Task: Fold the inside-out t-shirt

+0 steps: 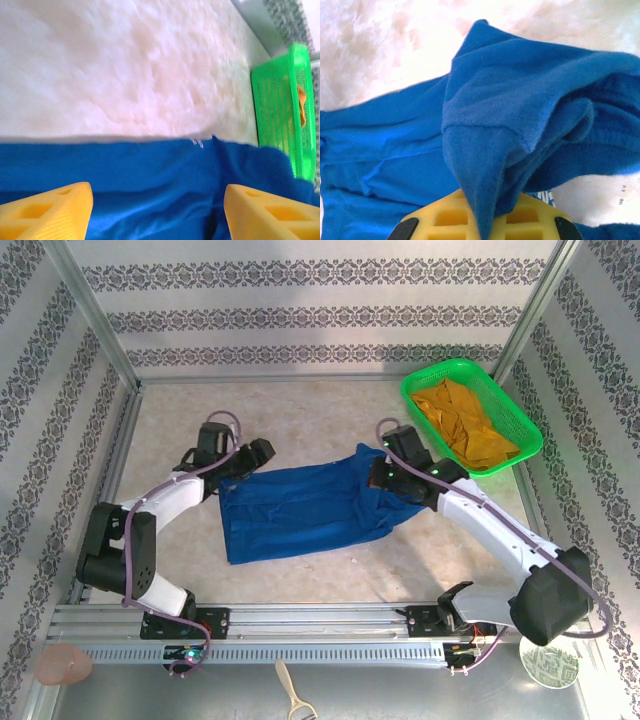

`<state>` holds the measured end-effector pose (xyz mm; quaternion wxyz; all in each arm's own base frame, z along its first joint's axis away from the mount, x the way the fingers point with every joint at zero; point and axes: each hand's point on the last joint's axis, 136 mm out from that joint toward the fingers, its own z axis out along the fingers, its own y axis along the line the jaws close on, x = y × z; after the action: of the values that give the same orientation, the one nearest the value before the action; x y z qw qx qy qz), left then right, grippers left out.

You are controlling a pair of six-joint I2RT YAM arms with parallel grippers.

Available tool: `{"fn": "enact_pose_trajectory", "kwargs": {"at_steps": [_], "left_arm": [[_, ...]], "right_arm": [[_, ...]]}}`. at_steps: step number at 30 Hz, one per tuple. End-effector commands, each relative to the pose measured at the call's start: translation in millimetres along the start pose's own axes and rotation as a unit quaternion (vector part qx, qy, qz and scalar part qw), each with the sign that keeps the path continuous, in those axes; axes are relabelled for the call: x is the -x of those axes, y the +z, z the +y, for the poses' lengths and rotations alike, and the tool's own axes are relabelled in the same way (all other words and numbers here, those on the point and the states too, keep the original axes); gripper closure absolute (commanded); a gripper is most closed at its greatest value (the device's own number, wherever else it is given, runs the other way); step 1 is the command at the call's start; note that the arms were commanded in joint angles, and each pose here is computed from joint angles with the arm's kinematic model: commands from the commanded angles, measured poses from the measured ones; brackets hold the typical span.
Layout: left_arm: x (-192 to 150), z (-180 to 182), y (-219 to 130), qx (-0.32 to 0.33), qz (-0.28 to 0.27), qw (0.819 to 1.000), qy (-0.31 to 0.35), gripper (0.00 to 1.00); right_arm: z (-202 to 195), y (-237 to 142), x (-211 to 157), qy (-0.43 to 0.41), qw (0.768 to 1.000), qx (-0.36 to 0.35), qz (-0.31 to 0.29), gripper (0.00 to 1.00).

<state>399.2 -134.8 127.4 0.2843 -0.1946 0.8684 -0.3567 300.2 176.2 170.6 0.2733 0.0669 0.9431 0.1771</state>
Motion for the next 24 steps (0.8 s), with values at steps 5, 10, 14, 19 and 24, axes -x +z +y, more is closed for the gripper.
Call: {"fn": "enact_pose_trajectory", "kwargs": {"at_steps": [5, 10, 14, 19, 24], "left_arm": [[10, 50, -11, 0.038, 0.029, 0.998, -0.043, 0.3], [24, 70, -20, 0.036, 0.021, 0.997, -0.068, 0.29], [30, 82, -26, 0.032, 0.014, 0.996, -0.081, 0.29], [33, 96, -30, 0.032, 0.012, 0.995, -0.097, 0.29], [38, 100, -28, 0.025, 0.006, 0.993, -0.113, 0.3]], "right_arm": [[57, 6, -11, -0.038, 0.999, -0.027, -0.018, 1.0], [102, 16, -23, -0.072, 0.997, -0.026, -0.011, 1.0], [130, 27, -36, -0.092, 0.995, -0.023, 0.002, 1.0], [166, 34, -51, -0.12, 0.992, -0.016, 0.016, 1.0], [192, 42, -69, -0.144, 0.989, -0.014, 0.031, 1.0]]}}
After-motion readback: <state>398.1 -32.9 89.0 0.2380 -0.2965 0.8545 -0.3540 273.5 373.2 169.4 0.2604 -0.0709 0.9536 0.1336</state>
